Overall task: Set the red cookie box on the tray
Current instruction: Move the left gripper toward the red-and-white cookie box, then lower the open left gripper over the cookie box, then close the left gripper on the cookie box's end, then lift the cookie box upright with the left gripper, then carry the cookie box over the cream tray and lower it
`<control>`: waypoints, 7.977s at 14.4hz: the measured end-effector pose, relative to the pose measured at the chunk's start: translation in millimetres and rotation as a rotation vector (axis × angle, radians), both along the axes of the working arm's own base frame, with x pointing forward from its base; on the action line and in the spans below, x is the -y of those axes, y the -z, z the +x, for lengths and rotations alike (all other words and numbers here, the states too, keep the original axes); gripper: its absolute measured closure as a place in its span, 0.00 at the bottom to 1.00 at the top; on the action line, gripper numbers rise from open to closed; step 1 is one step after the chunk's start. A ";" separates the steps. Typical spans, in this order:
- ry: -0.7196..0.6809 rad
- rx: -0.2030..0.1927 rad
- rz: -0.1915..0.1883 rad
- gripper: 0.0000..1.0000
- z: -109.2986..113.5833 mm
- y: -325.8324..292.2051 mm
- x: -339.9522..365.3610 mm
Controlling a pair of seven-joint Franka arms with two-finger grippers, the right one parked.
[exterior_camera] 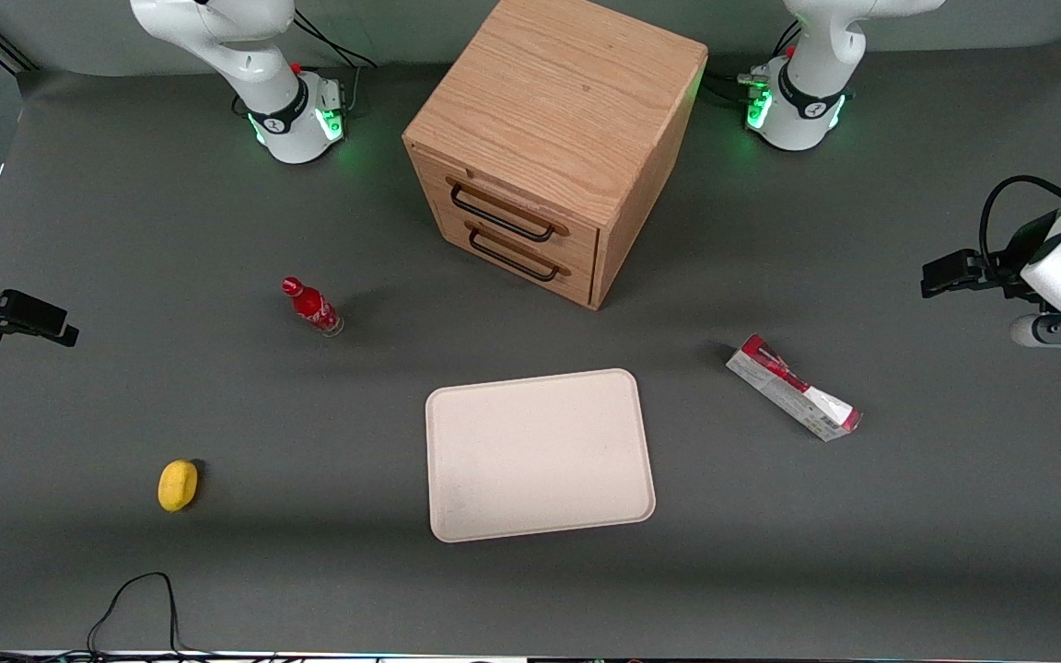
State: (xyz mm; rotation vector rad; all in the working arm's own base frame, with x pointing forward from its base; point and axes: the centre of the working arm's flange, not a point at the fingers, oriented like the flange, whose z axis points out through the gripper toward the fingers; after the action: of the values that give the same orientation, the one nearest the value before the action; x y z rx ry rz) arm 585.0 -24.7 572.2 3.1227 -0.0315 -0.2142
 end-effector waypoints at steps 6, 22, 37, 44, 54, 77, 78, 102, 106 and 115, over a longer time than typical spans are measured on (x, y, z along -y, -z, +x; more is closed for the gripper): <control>0.000 -0.003 0.000 0.00 -0.3 0.4 0.1; -0.594 -0.001 0.086 0.00 18.1 45.5 96.5; -1.133 0.069 0.116 0.00 35.7 232.0 95.3; -1.078 0.093 0.114 0.00 28.1 296.0 94.7; -0.987 0.104 0.140 0.06 26.4 329.7 90.6; -0.982 0.062 0.133 0.97 44.9 46.6 63.5; -0.992 0.066 0.118 0.97 42.1 12.6 58.5; -0.055 0.064 -0.055 0.97 29.3 42.6 347.1; -0.065 0.077 -0.051 0.97 50.7 86.9 351.1; -0.069 0.084 -0.019 0.97 88.6 260.9 366.1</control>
State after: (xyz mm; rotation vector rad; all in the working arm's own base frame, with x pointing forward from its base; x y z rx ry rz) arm 673.5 -390.8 311.3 3.1056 0.0725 -0.0808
